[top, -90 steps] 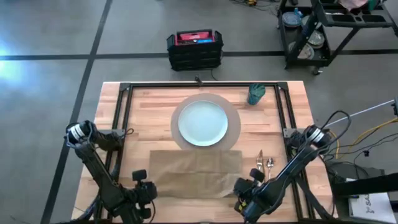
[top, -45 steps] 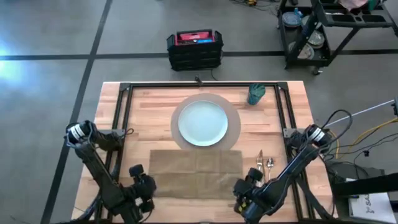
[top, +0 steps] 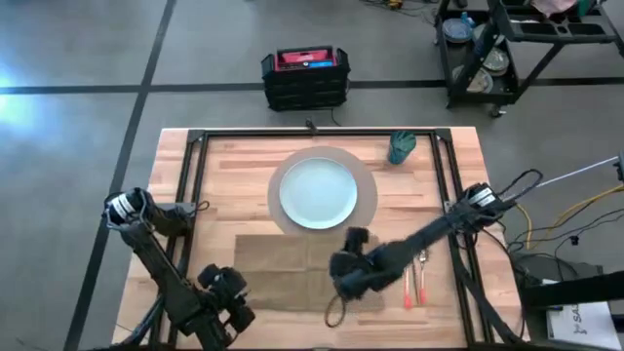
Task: Set table place
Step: Fold the brown table napkin
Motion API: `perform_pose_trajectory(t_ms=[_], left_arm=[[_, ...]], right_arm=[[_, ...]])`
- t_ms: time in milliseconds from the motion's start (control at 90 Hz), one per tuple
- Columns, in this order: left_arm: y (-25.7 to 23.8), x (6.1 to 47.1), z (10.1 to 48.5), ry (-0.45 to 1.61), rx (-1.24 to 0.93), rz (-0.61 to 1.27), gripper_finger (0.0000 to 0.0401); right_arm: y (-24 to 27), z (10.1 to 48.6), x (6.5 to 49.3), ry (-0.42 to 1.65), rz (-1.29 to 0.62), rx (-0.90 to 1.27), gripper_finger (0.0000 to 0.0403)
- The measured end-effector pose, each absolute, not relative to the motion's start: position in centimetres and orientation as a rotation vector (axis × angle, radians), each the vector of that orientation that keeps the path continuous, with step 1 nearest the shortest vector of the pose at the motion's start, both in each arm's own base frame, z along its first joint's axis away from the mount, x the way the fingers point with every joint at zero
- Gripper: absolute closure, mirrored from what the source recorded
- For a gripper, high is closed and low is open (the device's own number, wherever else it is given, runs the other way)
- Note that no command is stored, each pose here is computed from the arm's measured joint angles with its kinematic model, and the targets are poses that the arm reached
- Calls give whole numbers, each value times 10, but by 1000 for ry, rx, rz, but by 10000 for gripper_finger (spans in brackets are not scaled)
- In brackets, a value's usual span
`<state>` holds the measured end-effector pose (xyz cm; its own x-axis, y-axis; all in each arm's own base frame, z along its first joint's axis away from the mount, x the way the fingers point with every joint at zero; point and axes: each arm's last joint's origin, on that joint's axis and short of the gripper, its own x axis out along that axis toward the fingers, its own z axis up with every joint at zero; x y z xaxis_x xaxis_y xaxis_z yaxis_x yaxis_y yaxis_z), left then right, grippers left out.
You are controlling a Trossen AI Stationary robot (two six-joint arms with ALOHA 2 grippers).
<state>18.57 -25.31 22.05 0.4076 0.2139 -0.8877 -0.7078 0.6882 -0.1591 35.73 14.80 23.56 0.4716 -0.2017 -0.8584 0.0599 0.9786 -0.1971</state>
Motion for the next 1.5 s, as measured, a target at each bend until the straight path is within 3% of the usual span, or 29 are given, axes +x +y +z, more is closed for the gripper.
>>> perform_pose_trajectory(t_ms=[189,511,844,1167,1500], left_arm=[[-265,194,203,955,-642,639,278],[-259,212,185,861,-734,783,282],[-260,208,185,928,-884,873,268],[-268,202,184,1104,-928,867,277],[-275,196,184,1152,-947,844,300]], right_arm=[[126,235,369,1139,86,-67,207],[83,233,386,1106,206,-244,208],[5,242,417,844,306,-126,208],[-9,194,445,829,365,-186,206],[-10,166,510,740,431,-182,206]])
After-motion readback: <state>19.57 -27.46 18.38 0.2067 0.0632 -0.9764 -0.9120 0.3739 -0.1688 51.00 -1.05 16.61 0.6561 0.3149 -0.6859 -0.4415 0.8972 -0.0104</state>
